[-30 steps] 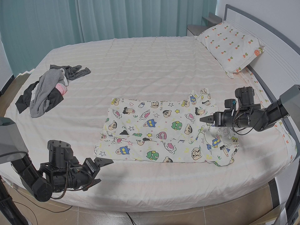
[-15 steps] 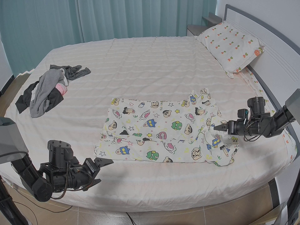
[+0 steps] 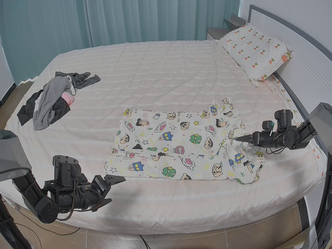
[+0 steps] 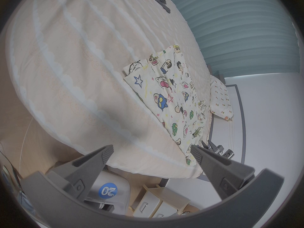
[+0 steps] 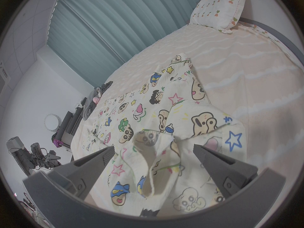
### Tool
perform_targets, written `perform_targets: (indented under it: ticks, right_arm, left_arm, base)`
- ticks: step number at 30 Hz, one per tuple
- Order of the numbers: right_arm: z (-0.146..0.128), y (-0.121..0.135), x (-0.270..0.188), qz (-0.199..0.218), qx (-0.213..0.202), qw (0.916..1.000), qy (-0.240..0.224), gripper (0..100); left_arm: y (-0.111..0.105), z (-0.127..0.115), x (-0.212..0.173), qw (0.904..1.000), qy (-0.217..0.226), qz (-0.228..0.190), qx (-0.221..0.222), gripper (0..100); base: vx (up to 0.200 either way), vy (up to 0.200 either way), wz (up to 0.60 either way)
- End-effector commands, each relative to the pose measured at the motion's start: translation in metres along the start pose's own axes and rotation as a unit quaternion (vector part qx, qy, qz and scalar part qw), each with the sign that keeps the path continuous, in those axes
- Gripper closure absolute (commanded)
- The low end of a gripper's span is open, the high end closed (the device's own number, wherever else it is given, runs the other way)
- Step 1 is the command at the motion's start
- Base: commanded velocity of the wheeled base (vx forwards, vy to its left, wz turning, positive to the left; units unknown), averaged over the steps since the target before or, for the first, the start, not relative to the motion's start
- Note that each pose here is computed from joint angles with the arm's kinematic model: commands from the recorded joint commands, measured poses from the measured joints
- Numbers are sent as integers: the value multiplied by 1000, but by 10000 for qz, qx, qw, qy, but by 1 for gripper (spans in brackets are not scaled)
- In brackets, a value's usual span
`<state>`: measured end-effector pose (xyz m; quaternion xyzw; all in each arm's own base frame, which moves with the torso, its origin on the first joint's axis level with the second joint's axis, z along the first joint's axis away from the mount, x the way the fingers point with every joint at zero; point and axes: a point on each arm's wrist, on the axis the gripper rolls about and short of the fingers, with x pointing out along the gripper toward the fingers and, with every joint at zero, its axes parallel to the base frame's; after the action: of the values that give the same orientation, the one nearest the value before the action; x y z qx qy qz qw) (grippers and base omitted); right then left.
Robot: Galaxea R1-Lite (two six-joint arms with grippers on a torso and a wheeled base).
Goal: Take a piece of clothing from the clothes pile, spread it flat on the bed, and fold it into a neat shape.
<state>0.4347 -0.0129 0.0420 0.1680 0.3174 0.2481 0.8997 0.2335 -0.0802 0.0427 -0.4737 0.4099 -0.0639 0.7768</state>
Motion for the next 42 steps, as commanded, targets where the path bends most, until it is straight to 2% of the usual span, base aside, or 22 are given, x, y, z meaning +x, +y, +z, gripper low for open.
perform_targets:
  ticks: [1,9,10,23,36,42]
  right_arm:
    - [-11,-16,18,29,104,9999,135,0]
    - [-17,-20,25,71,131,9997,201,0]
    - [-18,-20,26,76,131,9997,211,100]
    - [-18,-19,22,67,91,9998,191,100]
    - [-7,4,-10,27,-36,10000,54,100]
    - [-5,5,-13,2,-43,10000,24,100]
  left_arm:
    - [0,0,0,10000,10,4,-8,0]
    - [1,0,0,10000,20,8,-10,0]
    - [1,0,0,10000,20,8,-10,0]
    - [1,0,0,10000,20,8,-10,0]
    - [2,-1,0,10000,23,31,-9,0]
    - [2,-1,0,10000,23,31,-9,0]
  base:
    - [0,0,0]
    - [0,0,0]
    - [0,0,0]
    - [0,0,0]
    - [0,0,0]
    - [0,0,0]
